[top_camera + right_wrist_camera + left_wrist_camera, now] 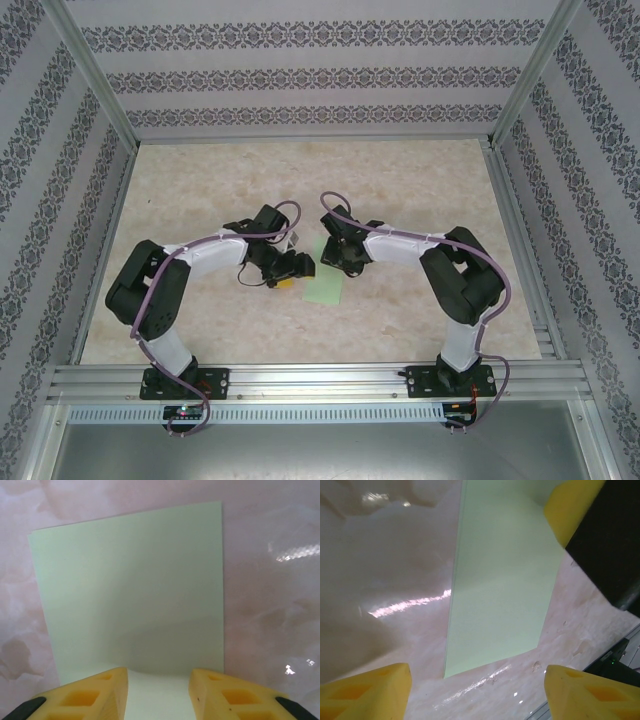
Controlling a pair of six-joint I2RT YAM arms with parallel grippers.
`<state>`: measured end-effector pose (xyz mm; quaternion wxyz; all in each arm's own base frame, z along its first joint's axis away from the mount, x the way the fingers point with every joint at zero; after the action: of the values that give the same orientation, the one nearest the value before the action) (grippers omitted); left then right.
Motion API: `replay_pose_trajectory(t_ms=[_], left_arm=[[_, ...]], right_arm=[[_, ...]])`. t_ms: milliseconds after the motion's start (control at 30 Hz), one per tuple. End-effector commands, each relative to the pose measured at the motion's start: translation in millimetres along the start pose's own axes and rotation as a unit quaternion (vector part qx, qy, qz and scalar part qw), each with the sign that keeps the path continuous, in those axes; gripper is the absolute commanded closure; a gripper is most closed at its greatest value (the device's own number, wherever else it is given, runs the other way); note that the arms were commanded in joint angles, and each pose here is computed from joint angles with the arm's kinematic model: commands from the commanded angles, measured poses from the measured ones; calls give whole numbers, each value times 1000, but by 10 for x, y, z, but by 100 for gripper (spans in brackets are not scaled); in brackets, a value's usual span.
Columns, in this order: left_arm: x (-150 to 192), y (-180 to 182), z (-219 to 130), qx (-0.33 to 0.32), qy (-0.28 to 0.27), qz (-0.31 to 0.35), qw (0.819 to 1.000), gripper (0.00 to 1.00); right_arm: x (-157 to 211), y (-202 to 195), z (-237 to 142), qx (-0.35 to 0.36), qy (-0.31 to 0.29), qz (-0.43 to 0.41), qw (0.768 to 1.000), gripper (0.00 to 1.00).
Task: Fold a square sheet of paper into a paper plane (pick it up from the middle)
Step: Fold the paper at the center of the table.
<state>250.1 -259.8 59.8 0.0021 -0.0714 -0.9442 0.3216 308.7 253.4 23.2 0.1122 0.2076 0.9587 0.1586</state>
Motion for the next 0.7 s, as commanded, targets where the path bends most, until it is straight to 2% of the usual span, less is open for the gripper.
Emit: replay_pose_trajectory(t_ms=[0, 467, 667], left_arm=[[124, -64, 60, -2, 30, 5, 1000, 28], [141, -97, 220, -25, 33, 5, 999, 29], [100, -158, 274, -11, 31, -3, 999, 31]], right_arm=[[96, -222, 206, 11, 26, 14, 1000, 60], [121, -298, 218, -24, 43, 38, 998, 61], [155, -337, 236, -23, 46, 40, 998, 62]])
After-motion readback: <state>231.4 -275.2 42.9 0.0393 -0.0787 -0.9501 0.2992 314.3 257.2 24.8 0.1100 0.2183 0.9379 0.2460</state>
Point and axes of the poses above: each hand's point on the last joint's axis, 136 mm out from that joint toward the fingers, its own z axis out along the fingers, its own y axis along the line the jaws close on, x = y × z, the point moved 1 cm from there along -z, back along the fingers, and after that the axes turned 10 degrees about z, right-handed, at the moved point
